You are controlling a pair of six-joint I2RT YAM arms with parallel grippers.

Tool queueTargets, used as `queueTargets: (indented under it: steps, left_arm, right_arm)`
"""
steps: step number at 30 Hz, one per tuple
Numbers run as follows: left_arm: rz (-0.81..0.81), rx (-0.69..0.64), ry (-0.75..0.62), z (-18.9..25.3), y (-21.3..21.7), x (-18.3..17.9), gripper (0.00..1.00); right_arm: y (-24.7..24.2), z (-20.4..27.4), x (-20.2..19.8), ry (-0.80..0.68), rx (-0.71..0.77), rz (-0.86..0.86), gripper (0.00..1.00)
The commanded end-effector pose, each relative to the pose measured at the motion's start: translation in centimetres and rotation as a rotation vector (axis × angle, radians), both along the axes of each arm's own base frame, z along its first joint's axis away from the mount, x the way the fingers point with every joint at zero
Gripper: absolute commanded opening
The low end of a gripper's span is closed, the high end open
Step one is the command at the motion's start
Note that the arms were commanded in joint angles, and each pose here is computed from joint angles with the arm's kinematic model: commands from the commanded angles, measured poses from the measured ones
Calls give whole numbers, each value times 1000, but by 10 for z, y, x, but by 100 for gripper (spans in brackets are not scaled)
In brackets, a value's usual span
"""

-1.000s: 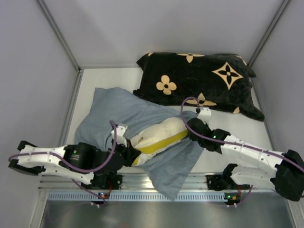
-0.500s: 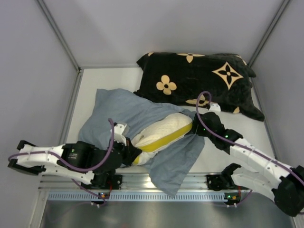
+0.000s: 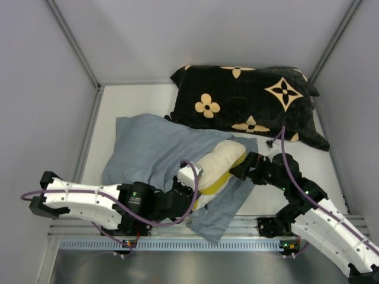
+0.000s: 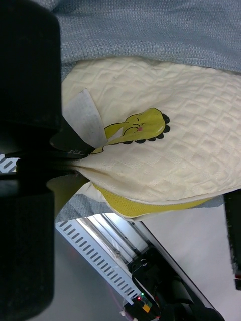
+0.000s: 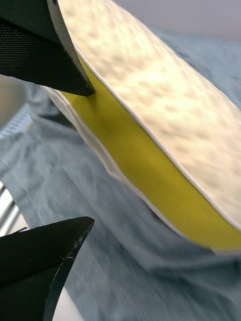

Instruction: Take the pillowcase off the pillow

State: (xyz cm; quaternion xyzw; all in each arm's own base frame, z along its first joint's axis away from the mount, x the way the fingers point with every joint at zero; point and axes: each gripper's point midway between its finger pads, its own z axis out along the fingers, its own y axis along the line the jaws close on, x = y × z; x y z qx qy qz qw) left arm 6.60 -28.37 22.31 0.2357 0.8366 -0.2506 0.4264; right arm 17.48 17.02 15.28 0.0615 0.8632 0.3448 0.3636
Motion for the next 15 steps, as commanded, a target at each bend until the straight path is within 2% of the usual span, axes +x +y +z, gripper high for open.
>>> queueTargets:
  steps: [1,9,15]
  left_arm:
    - [-36,-189,-17,48,-39,1,0]
    - [-89,-170,-2,40,-67,1,0]
    - [-102,-174,12,37,-71,-2,0]
  right_arm:
    - [28,14,-38,130,259,128,100]
    - [44,32,-57,212,476,185,99]
    - [56,40,-52,253,588,197,100]
